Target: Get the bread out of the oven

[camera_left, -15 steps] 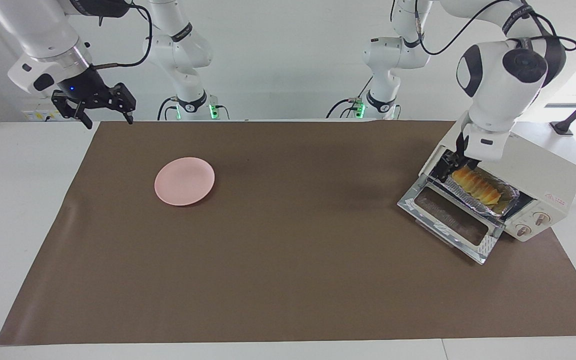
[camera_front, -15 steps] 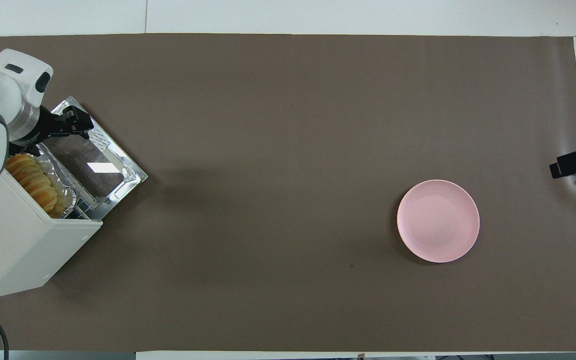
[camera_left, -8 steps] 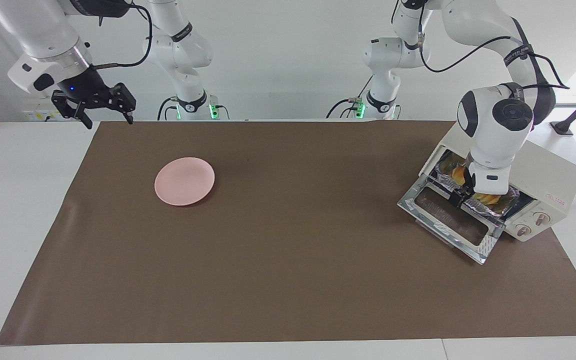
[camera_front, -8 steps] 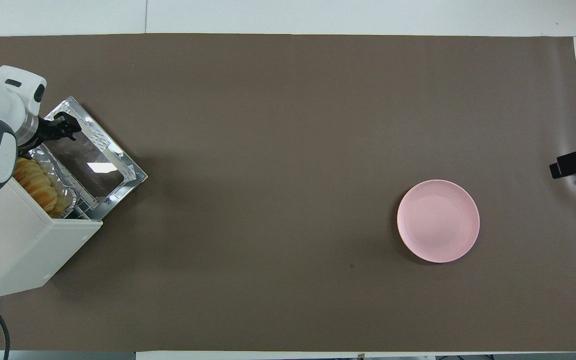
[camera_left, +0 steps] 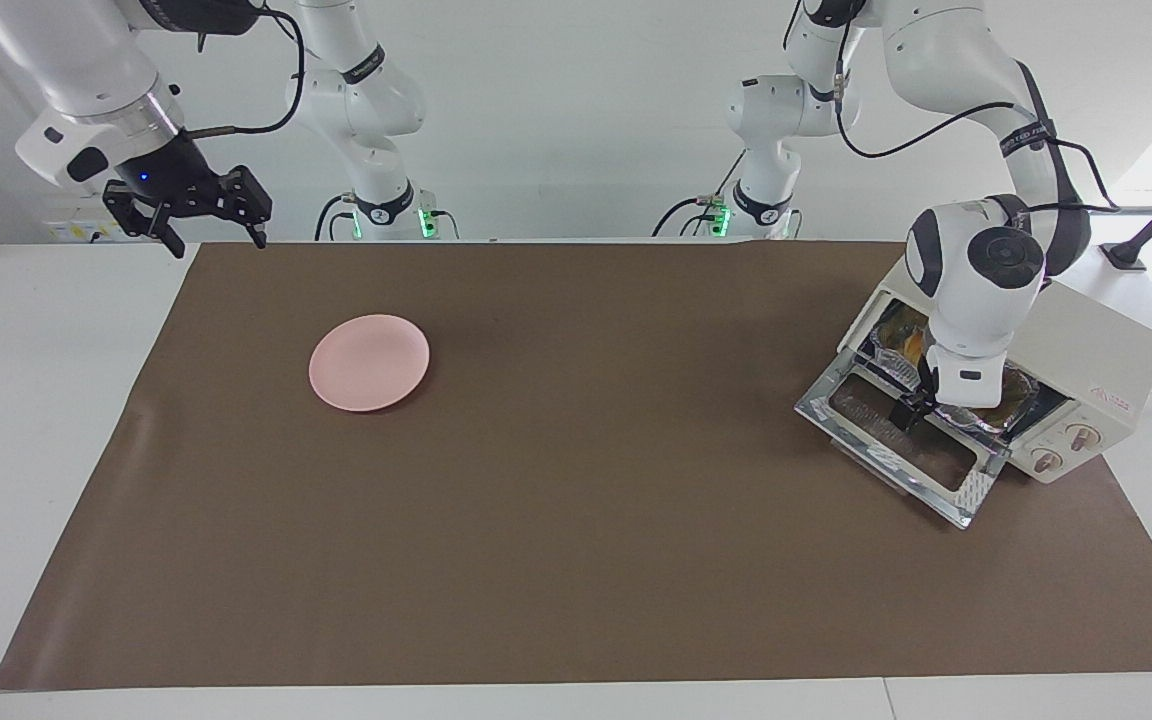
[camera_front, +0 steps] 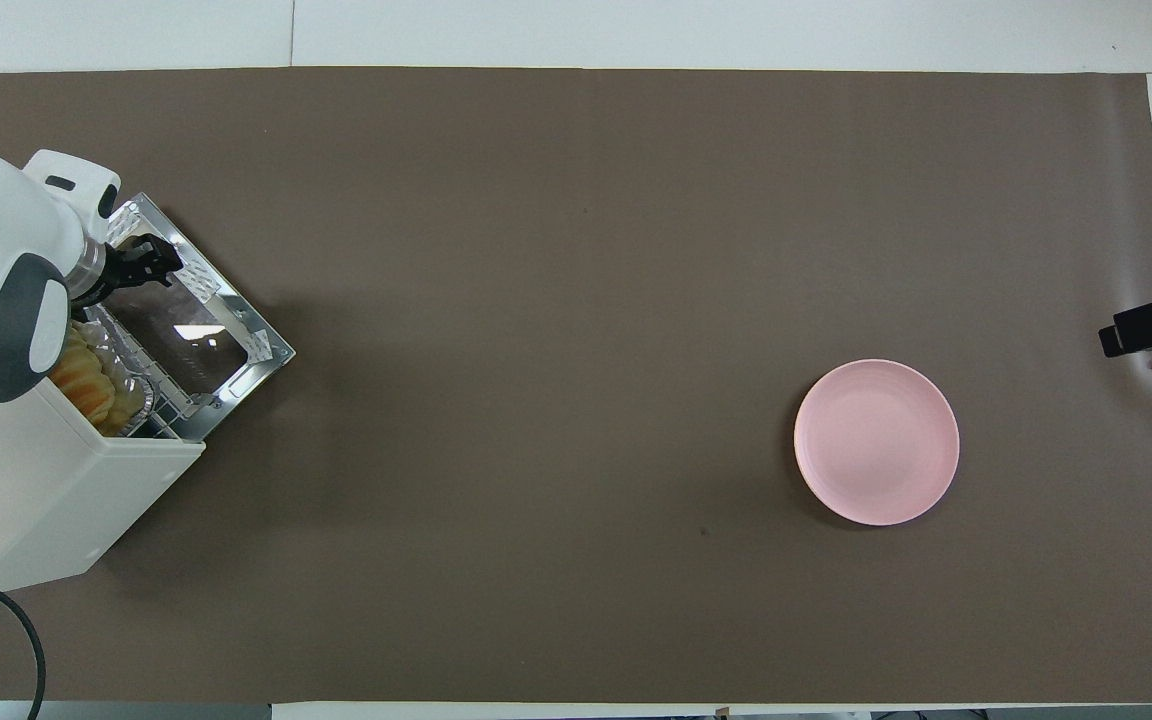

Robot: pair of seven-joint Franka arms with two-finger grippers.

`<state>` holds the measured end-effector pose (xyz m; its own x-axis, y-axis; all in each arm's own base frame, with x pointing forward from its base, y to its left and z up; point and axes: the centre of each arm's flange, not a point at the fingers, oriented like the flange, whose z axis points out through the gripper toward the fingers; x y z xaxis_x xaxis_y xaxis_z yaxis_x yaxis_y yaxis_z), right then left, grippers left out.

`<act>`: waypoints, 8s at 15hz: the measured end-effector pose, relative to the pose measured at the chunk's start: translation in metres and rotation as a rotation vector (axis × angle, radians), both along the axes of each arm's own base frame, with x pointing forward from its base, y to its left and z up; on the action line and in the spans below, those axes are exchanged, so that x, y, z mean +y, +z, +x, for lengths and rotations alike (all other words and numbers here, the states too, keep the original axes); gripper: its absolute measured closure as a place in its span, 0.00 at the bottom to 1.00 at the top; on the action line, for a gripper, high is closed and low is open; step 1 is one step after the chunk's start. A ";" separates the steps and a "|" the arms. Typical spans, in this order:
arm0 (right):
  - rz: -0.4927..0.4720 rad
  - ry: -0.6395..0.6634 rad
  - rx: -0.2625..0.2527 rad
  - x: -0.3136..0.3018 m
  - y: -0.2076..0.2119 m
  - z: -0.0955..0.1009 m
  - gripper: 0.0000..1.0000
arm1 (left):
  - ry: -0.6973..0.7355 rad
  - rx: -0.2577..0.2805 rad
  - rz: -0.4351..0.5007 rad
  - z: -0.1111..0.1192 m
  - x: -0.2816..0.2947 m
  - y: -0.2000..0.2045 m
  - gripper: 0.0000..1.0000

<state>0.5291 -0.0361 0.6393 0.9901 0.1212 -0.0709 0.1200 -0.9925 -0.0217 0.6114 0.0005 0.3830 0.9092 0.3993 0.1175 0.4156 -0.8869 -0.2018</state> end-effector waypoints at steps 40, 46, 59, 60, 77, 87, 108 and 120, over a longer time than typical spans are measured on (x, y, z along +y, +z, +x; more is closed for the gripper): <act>0.000 0.000 0.000 0.000 0.000 0.000 0.00 | -0.269 -0.033 -0.210 -0.010 -0.407 0.062 0.10; 0.003 0.003 0.051 0.002 -0.004 -0.006 0.00 | -0.060 0.068 -0.206 0.034 -0.158 0.155 0.00; 0.004 0.066 0.063 0.036 -0.010 -0.009 0.00 | -0.316 0.290 -0.288 -0.092 -0.012 0.252 0.00; 0.002 0.089 0.046 0.054 -0.016 -0.008 0.00 | -0.328 0.296 -0.288 -0.096 -0.018 0.253 0.00; 0.034 0.034 -0.095 0.350 -0.312 0.033 0.00 | -0.394 0.256 -0.269 -0.089 -0.048 0.215 0.00; -0.005 0.090 -0.133 0.356 -0.328 0.037 0.58 | -0.386 0.223 -0.267 -0.093 -0.041 0.226 0.00; 0.026 0.078 -0.125 0.030 -0.306 0.175 0.99 | -0.385 0.223 -0.267 -0.093 -0.040 0.226 0.00; -0.002 0.121 -0.093 0.048 -0.278 0.170 0.19 | -0.385 0.223 -0.267 -0.093 -0.040 0.226 0.00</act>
